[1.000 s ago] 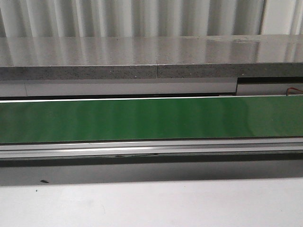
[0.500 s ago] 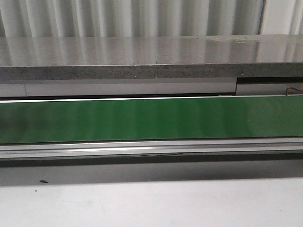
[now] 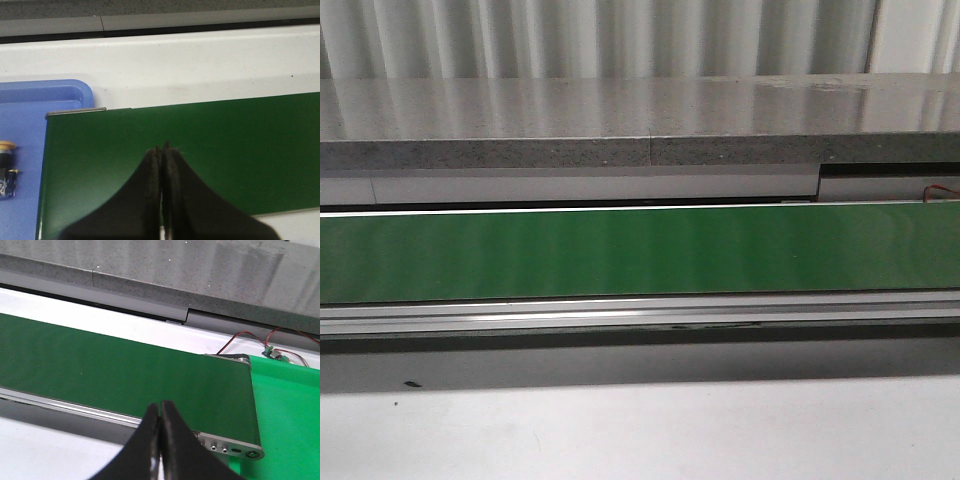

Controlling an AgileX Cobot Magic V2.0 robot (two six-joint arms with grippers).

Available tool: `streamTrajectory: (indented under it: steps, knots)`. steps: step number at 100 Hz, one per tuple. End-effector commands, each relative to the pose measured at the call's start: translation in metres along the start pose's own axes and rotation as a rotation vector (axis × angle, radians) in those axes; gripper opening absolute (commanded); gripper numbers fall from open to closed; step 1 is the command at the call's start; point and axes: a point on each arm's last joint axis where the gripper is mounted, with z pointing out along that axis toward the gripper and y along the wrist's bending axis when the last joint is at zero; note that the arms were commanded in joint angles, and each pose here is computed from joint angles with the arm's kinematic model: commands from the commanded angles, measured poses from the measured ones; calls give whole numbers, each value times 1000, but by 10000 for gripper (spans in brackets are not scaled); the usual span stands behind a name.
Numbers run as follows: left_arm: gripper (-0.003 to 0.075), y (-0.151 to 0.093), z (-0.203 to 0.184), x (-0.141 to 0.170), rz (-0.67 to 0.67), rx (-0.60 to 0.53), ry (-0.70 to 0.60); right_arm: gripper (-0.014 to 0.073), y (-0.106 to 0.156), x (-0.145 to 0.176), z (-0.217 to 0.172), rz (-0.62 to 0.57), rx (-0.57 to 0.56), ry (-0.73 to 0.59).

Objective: Move button from right to left

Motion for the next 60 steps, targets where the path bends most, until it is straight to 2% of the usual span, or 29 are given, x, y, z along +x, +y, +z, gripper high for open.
streamTrajectory:
  steps: [1, 34, 60]
  knots:
    - [-20, -3, -19, 4, -13, 13, -141, -68, -1, -14, -3, -16, 13, -93]
    - [-20, -2, -50, 81, -12, 11, -332, -68, -1, -14, -3, -16, 13, -93]
    - [-20, -2, -78, 125, -7, 14, -513, -68, -1, -14, -3, -16, 13, -93]
